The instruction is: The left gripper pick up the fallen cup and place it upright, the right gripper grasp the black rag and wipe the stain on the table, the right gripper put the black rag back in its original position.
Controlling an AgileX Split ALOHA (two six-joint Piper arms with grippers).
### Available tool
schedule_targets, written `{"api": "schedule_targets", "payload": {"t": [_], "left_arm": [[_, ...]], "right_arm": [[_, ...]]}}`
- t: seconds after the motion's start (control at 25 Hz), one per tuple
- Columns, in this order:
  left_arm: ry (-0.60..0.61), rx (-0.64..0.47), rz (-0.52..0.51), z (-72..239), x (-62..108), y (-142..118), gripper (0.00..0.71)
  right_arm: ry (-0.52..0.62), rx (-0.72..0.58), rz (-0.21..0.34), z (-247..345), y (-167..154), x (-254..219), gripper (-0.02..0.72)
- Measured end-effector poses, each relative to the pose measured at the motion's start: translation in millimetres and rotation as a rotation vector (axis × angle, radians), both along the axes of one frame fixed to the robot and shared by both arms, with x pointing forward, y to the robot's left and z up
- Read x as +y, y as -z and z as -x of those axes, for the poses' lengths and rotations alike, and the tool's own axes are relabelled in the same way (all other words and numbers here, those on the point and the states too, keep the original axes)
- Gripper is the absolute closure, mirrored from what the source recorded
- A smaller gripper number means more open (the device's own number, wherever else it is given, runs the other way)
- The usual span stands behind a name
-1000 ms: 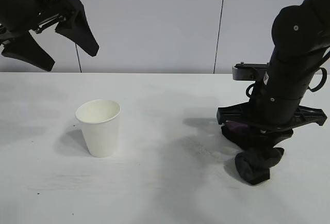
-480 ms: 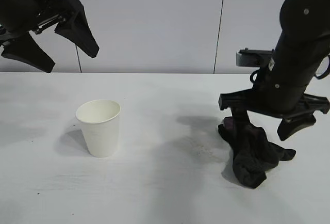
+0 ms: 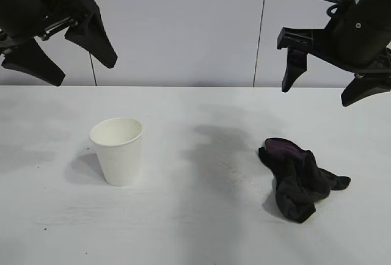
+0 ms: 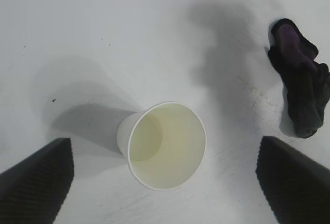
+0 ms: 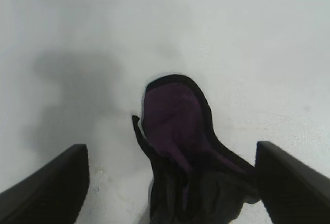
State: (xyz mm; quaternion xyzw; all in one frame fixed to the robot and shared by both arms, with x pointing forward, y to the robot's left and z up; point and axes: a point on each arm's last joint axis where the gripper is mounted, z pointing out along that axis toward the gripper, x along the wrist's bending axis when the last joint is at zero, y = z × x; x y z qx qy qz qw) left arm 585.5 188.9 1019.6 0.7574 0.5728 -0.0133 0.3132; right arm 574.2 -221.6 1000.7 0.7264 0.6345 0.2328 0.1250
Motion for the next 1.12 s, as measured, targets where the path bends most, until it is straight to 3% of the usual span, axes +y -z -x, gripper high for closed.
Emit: {"api": "schedule_targets", "payload": {"t": [0.24, 1.12], "left_arm": [[0.000, 0.000, 0.000, 0.0, 0.0, 0.0, 0.016], [-0.001, -0.001, 0.000, -0.1, 0.0, 0.0, 0.016]], "right_arm": [[0.005, 0.012, -0.061, 1.1, -1.1, 3.8, 0.096], [-0.004, 0.027, -0.068, 3.3, -2.1, 4.6, 0.096]]}}
